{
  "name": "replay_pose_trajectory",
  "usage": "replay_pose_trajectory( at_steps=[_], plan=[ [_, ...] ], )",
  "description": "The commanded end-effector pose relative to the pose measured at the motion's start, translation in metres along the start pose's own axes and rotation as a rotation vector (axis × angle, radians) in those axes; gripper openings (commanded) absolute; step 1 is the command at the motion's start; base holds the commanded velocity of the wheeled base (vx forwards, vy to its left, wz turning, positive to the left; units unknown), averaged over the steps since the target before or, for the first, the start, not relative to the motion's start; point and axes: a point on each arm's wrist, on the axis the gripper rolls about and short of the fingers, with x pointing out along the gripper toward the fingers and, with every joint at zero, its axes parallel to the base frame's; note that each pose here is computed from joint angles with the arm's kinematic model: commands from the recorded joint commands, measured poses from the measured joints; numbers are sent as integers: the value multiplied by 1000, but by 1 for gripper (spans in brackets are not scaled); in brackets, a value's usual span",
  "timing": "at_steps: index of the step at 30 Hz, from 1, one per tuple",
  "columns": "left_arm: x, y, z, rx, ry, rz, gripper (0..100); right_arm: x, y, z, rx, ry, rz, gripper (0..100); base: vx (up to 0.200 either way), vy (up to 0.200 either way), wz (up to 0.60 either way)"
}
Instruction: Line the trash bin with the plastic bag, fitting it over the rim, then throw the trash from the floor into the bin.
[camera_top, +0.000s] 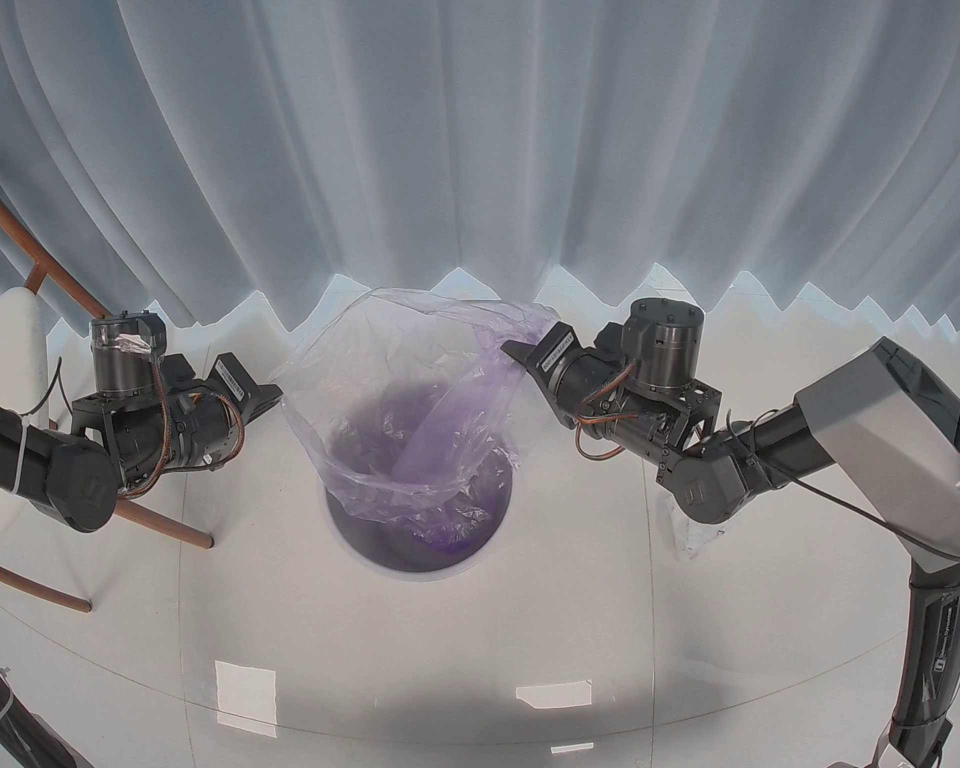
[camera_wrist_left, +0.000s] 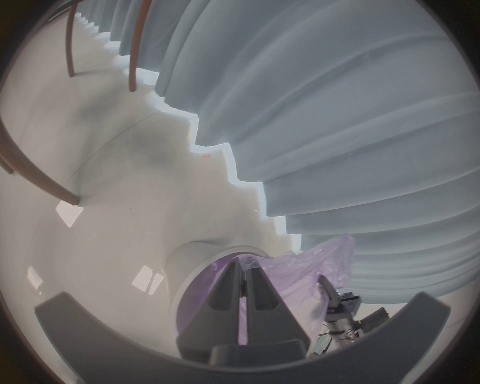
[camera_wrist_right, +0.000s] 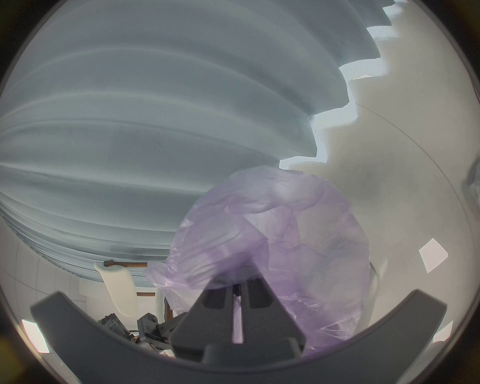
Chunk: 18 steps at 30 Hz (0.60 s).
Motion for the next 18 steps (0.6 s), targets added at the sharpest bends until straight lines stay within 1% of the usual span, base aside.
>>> replay_pose_trajectory(
  at_steps=[1, 4, 10, 18],
  plan=[
    [-4, 17, -5, -13, 15, -31, 0, -11, -10, -7, -1, 9, -20, 0, 0, 0, 0],
    [-10, 18, -6, -12, 8, -21, 0, -15, -10, -8, 0, 13, -26, 0, 0, 0, 0],
    [-13, 19, -12, -4, 24, -18, 0, -16, -10, -9, 2, 15, -27, 0, 200, 0, 0],
    [-13, 13, -18, 5, 37, -38, 0, -16, -11, -10, 1, 21, -32, 0, 200, 0, 0]
  ],
)
